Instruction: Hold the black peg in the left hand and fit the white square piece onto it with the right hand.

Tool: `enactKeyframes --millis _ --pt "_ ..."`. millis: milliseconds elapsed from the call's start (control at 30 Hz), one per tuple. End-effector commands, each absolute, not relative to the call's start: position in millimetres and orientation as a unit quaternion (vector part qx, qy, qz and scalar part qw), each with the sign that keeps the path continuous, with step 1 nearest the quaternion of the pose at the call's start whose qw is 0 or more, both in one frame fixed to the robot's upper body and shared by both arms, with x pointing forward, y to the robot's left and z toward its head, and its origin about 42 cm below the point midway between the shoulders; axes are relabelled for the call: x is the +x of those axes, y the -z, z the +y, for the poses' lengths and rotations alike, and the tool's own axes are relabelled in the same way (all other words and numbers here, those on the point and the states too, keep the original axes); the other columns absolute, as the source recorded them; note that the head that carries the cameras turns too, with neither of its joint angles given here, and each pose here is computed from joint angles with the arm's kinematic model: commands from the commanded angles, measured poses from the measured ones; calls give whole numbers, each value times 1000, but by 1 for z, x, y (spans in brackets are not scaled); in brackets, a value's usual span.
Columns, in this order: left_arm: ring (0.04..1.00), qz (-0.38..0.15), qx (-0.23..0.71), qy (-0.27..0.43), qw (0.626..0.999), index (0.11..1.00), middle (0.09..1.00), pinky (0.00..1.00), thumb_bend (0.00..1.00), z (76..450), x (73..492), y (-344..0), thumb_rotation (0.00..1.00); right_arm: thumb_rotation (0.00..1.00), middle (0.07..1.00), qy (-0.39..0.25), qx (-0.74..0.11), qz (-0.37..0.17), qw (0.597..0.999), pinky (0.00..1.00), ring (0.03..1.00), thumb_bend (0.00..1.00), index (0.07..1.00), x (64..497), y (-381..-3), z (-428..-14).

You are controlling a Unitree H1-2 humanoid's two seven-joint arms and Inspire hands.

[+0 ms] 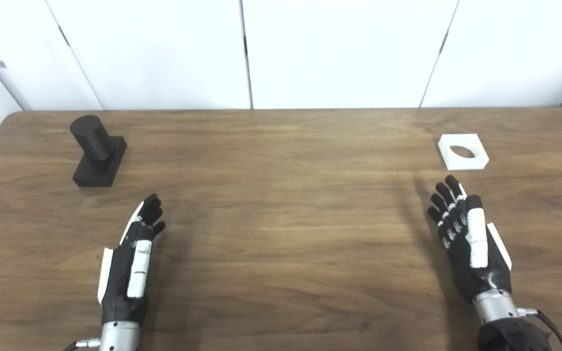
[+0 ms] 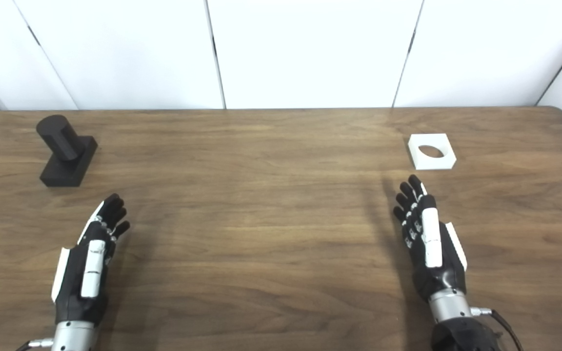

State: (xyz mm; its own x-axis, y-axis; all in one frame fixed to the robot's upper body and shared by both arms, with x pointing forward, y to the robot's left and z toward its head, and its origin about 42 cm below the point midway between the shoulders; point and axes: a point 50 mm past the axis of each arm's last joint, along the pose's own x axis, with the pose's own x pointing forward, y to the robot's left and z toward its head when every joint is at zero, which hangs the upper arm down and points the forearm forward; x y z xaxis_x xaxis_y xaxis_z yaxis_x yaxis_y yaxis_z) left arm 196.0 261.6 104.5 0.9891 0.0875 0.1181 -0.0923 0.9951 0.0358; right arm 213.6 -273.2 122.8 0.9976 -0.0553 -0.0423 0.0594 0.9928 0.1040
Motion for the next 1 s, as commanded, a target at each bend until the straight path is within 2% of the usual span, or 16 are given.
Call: enactKeyframes --millis 0,267,600,967 --pt "936 -58 -11 -54 997 916 933 902 567 244 193 -98 836 1000 975 31 68 27 997 1000 974 436 985 206 -119 -268" --pt "924 -53 2 -59 997 909 922 900 619 243 194 -98 815 1000 976 29 65 27 997 1000 974 432 988 207 -120 -268" --pt "911 -55 4 -58 997 888 911 885 633 240 195 -99 803 1000 975 28 66 27 997 1000 975 446 982 206 -119 -272" --pt "912 -43 9 -50 998 896 921 876 667 220 190 -88 792 1000 1000 22 54 25 998 1000 1000 460 1000 204 -115 -286"
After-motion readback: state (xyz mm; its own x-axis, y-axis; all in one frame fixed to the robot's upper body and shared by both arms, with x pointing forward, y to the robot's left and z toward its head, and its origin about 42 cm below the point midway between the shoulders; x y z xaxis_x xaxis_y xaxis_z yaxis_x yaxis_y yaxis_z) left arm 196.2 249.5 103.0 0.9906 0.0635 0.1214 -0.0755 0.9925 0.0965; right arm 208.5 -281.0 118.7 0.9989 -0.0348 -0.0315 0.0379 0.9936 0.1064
